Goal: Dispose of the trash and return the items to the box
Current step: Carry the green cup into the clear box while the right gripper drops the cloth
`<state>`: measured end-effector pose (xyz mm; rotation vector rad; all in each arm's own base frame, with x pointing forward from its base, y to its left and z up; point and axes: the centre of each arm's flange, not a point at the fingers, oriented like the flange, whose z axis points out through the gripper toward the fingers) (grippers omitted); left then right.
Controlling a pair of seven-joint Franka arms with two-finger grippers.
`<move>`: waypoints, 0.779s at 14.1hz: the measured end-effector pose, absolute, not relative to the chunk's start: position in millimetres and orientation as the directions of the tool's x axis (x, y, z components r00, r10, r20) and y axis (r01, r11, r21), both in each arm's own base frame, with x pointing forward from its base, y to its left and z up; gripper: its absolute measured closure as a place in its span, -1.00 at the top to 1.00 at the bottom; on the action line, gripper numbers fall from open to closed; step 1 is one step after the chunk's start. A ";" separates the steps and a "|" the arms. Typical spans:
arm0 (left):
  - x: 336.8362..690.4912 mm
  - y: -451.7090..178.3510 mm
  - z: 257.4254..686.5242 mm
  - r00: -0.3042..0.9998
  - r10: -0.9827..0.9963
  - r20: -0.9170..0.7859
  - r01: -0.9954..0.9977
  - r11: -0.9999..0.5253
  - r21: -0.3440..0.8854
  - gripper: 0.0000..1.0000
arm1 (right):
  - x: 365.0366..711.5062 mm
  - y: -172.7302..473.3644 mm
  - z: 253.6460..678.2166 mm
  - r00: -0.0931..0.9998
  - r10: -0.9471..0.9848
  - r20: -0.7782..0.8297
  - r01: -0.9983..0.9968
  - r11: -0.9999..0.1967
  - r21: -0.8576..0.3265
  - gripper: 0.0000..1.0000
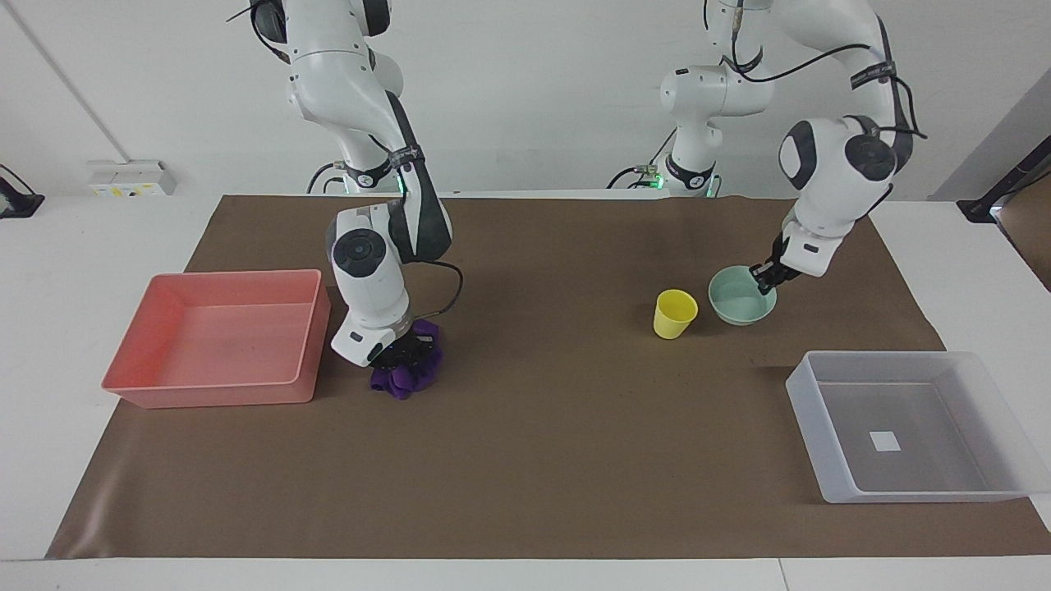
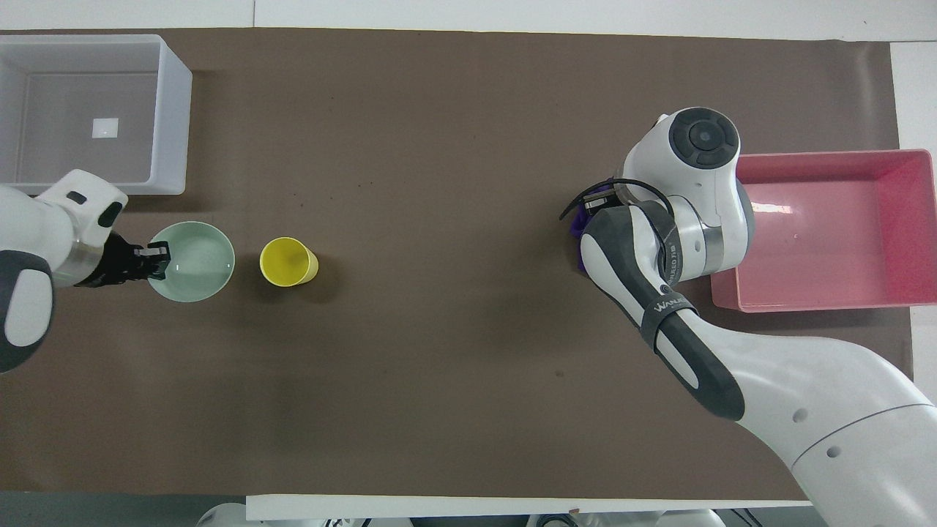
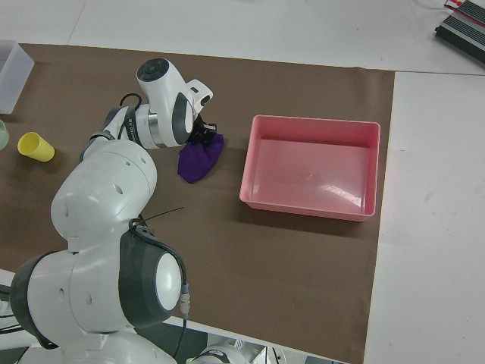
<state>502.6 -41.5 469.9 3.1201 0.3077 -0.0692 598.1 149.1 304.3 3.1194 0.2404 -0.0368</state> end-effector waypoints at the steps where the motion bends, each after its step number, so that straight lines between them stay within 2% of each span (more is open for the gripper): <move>1: 513.6 -35.6 501.3 0.973 0.228 -0.024 0.229 -0.972 0.046 -0.93 | 597.8 147.4 310.0 0.990 0.135 -0.030 0.135 -0.991 0.010 -0.82; 2: 525.7 -23.5 517.4 0.962 0.273 -0.006 0.273 -0.957 0.095 -0.93 | 598.1 145.6 320.6 0.992 0.120 -0.027 0.121 -0.993 0.008 -0.82; 4: 557.5 15.6 508.5 0.925 0.378 0.031 0.368 -0.914 0.170 -0.93 | 600.0 136.3 357.0 0.995 0.096 -0.025 0.096 -0.995 -0.002 -0.82; 8: 650.5 89.4 446.0 0.861 0.503 0.080 0.480 -0.854 0.201 -0.93 | 591.3 79.5 468.3 0.999 0.035 -0.033 0.034 -0.999 -0.027 -0.82; 11: 690.5 98.1 384.4 0.847 0.519 0.114 0.492 -0.847 0.200 -0.93 | 567.7 29.1 523.1 0.999 0.048 -0.024 0.047 -0.998 -0.047 -0.82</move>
